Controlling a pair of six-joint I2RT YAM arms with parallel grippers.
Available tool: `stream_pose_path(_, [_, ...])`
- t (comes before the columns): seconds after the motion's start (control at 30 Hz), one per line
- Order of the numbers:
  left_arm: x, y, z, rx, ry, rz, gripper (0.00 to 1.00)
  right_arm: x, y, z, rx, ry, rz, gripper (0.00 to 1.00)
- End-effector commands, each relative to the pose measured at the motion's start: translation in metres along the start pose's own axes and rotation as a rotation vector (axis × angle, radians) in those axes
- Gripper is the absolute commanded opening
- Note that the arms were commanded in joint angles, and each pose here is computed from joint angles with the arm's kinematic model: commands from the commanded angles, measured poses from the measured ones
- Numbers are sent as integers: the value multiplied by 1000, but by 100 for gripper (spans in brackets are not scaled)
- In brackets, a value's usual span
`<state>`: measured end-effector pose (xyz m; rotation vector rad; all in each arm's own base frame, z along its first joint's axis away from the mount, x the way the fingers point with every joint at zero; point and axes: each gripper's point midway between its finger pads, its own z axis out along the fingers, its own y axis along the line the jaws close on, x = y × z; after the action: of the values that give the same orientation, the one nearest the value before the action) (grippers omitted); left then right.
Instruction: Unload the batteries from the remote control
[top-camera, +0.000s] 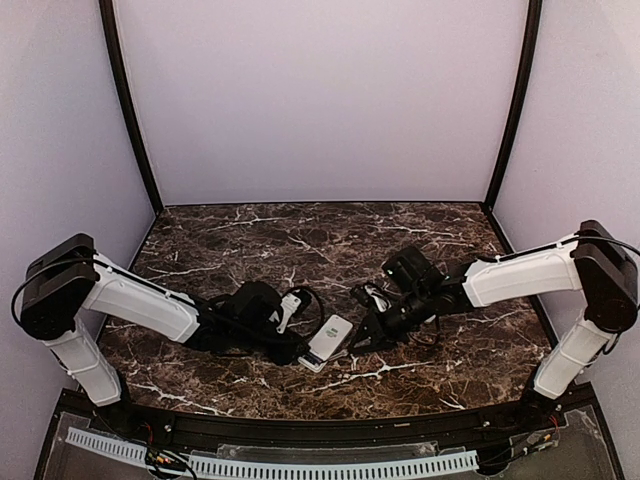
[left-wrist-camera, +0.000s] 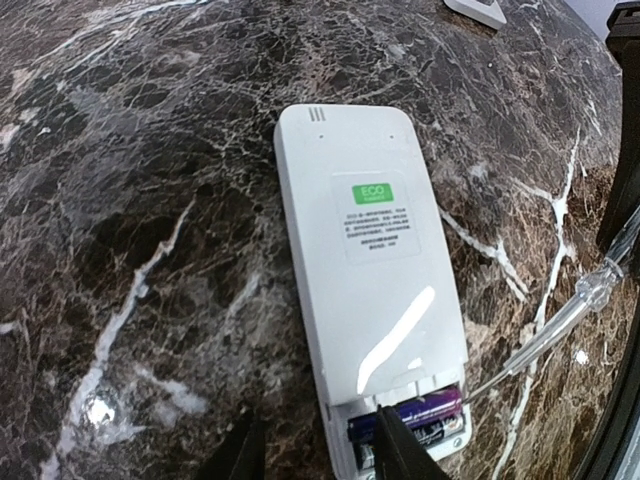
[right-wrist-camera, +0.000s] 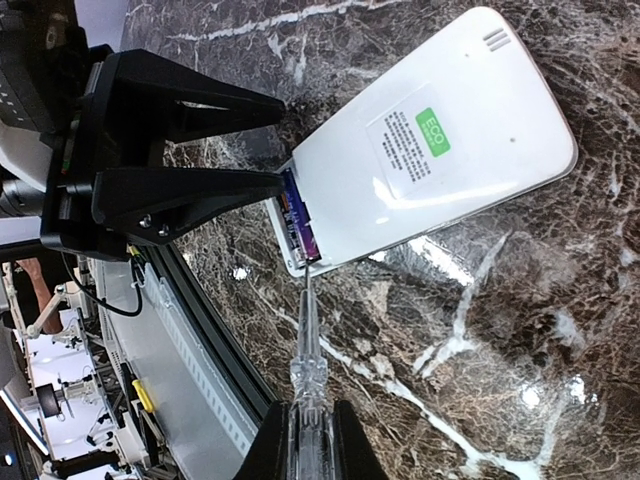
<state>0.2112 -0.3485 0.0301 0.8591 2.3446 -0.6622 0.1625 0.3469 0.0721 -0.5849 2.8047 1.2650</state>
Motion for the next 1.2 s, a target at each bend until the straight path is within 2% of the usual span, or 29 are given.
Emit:
stream_pose_path(0.0, [19,9,-17,-49,73,-31,38,12,-41,3,202,35,66,0])
stream_pose_path(0.33, [49,9,-13,-23,157,-90,36,8,-33,-14,266,49,39,0])
stream_pose_path(0.63, [48,-8,1,40,165,-85,33,-1,-28,-22,303,45,22,0])
stream_pose_path(1.17, [50,-16,12,54,187,-77,32,-9,-10,1,336,73,5,0])
